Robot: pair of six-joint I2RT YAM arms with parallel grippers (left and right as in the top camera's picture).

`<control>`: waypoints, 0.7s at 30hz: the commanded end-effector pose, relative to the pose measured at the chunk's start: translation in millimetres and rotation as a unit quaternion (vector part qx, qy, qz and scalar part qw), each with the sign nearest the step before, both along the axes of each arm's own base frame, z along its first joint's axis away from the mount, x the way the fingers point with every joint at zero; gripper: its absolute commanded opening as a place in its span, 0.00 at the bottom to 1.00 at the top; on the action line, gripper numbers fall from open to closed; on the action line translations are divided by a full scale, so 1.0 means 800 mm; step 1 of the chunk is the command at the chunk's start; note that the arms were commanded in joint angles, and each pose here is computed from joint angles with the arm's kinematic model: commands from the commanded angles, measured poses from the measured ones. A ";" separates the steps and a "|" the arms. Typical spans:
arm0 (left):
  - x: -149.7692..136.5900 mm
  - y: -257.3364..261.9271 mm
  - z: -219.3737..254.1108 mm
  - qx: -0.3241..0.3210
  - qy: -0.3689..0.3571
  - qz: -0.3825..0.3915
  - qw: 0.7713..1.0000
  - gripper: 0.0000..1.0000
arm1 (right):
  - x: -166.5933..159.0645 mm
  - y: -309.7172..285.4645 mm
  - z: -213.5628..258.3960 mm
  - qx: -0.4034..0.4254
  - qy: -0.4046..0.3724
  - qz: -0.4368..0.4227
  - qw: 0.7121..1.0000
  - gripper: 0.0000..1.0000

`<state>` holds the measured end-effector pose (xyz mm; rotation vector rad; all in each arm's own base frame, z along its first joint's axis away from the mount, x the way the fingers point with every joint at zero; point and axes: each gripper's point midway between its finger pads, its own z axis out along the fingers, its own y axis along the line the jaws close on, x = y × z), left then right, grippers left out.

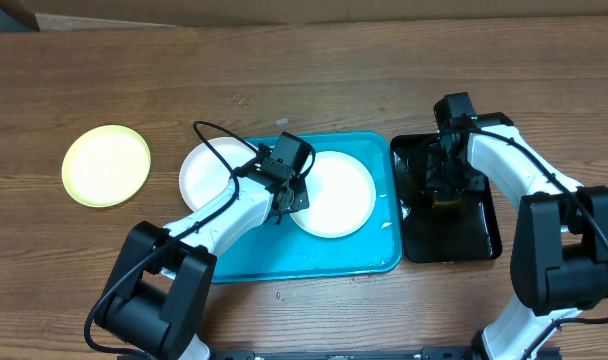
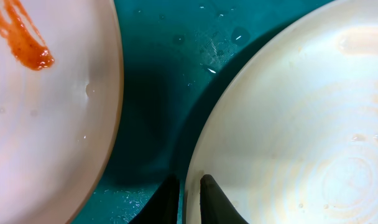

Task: Clean dirty plates on tray and stack at the side
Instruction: 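Carry the sponge back and lower it into the black tray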

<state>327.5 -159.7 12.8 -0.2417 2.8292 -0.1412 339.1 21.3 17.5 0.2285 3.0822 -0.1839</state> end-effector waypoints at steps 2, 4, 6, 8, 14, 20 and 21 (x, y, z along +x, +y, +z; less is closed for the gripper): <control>0.003 -0.002 0.000 -0.002 -0.001 0.000 1.000 0.15 | 0.009 0.004 0.010 0.007 -0.019 -0.002 1.000 0.63; 0.003 -0.002 0.000 -0.001 -0.001 0.000 1.000 0.16 | 0.006 0.004 0.005 0.007 -0.017 -0.002 1.000 0.64; 0.003 -0.002 0.000 -0.001 0.000 0.000 1.000 0.16 | -0.001 0.004 -0.001 0.007 -0.010 -0.002 1.000 0.63; 0.003 -0.002 0.000 -0.001 0.000 0.000 1.000 0.16 | -0.007 0.003 -0.008 0.008 -0.005 -0.002 1.000 0.62; 0.003 -0.002 0.000 -0.001 -0.001 0.000 1.000 0.16 | -0.019 0.002 -0.014 0.007 0.011 -0.002 1.000 0.07; 0.003 -0.002 0.000 -0.002 -0.001 0.000 1.000 0.18 | -0.017 0.002 -0.009 0.006 0.011 -0.002 1.000 0.79; 0.003 -0.002 0.000 -0.002 -0.001 0.000 1.000 0.18 | -0.015 0.002 -0.008 0.006 0.009 -0.002 1.000 0.79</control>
